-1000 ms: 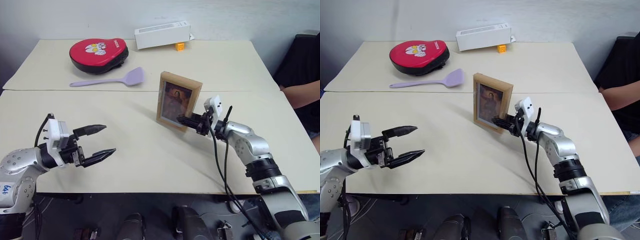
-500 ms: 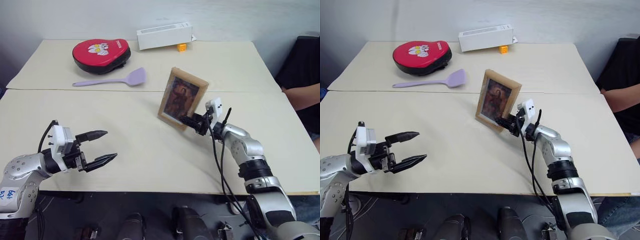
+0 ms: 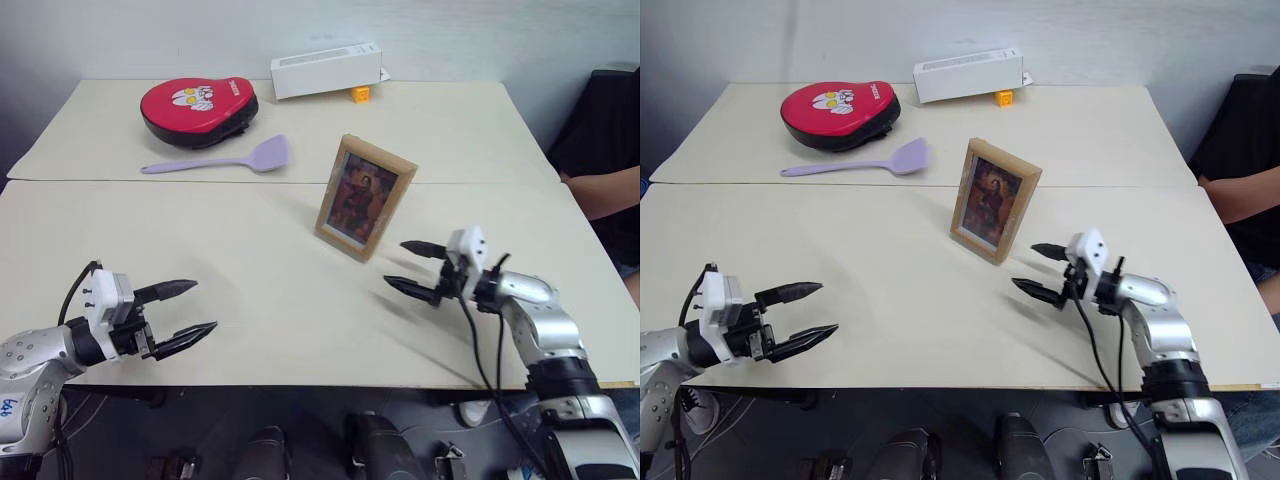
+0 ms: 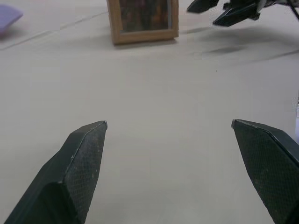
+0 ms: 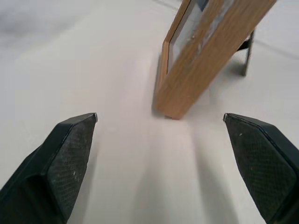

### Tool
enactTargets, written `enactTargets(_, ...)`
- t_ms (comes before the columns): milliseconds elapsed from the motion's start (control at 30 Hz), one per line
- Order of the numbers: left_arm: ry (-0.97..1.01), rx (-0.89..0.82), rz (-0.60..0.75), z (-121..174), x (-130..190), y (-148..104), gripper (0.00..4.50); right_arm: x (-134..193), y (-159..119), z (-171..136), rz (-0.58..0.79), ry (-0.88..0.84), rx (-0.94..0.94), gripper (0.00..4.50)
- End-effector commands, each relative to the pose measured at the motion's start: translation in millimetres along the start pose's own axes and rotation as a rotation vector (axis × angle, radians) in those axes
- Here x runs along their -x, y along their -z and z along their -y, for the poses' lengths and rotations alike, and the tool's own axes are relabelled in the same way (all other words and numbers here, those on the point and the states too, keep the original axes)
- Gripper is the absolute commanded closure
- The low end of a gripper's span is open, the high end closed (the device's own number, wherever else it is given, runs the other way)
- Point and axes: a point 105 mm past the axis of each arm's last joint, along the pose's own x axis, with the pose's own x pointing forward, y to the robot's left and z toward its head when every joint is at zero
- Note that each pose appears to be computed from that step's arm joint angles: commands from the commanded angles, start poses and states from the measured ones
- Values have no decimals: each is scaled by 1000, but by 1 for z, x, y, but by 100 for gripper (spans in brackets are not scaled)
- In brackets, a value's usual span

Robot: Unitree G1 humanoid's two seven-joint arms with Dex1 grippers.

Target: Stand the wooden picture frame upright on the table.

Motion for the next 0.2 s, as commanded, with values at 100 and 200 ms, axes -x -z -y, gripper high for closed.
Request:
enactTargets(100, -313, 34, 26, -30, 35, 5, 0, 44, -9, -20, -24, -70, 330, 2)
enactTargets(200, -297, -36, -22, -24, 36, 13, 0, 46, -3, -20, -40, -50, 351, 2)
